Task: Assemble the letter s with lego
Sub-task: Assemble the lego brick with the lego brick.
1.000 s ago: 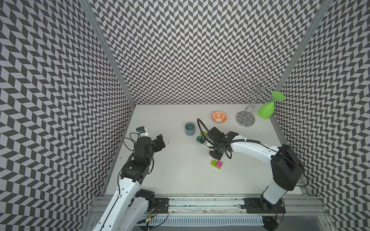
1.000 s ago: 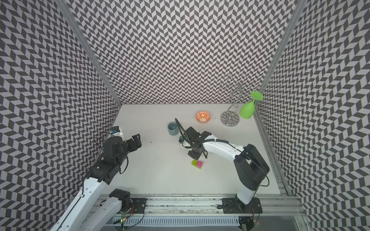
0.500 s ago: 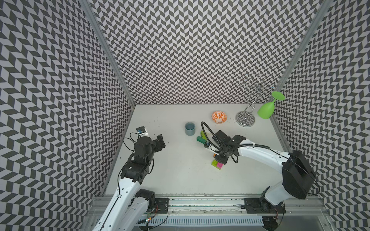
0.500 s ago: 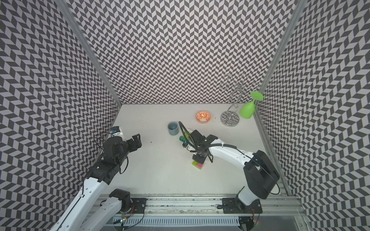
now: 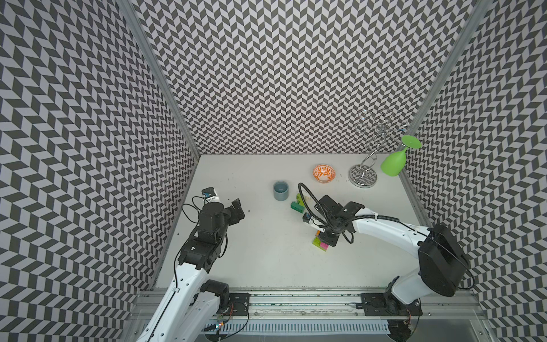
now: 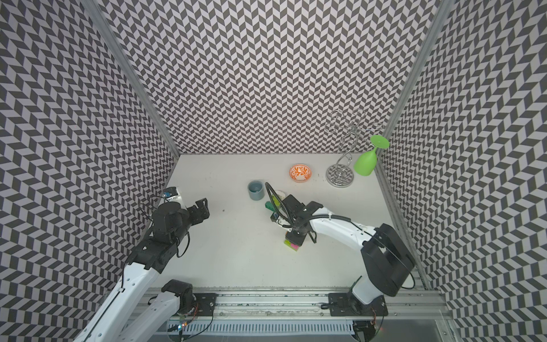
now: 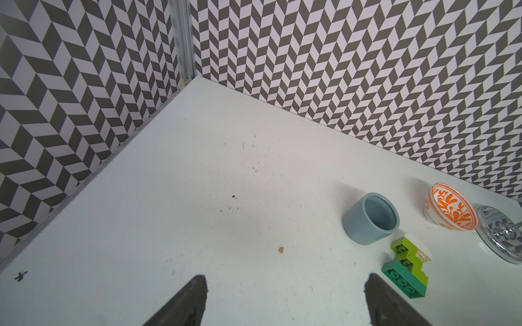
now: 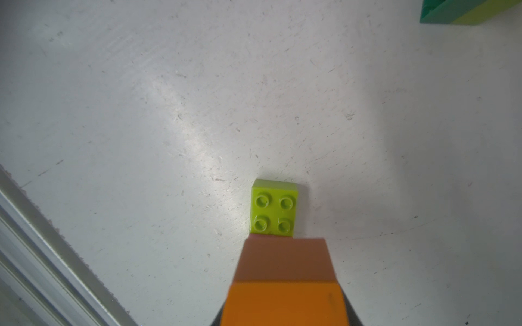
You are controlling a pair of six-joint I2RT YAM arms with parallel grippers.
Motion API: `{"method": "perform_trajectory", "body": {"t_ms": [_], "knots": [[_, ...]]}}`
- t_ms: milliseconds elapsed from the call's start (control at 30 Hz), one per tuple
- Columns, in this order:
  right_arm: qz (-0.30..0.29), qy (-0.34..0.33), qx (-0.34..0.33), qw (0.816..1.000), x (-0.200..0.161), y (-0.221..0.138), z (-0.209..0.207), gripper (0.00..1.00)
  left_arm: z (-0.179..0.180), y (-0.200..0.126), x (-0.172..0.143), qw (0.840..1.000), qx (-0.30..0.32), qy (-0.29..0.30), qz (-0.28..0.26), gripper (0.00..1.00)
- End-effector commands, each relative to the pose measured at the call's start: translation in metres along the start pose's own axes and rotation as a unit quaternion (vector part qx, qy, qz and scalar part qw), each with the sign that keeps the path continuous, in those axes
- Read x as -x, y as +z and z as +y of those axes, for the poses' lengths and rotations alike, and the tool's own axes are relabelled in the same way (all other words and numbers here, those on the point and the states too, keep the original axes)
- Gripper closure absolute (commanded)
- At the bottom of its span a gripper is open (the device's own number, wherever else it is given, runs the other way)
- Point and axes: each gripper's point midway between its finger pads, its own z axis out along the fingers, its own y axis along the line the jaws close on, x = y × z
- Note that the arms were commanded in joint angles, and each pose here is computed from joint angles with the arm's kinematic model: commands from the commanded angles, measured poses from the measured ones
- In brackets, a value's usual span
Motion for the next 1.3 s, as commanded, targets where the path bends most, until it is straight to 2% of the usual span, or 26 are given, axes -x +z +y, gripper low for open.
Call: {"method": "perform_trajectory", "body": {"t_ms": [0,667,1267], "knots": [[-0.006,0.001,0.019,1.0,0.003,0.003,0.008,1.0,0.001,-0.002,0.002,1.0,0.001,0.006,-0.006,0.11],[0.005,0.02,0.039,0.999,-0.004,0.017,0.015,1.0,0.001,-0.003,0.003,1.0,0.003,0.005,-0.009,0.11],[0.039,0.019,0.052,0.998,-0.012,0.031,0.023,1.0,0.002,-0.002,0.003,1.0,0.006,0.006,-0.009,0.11]]}}
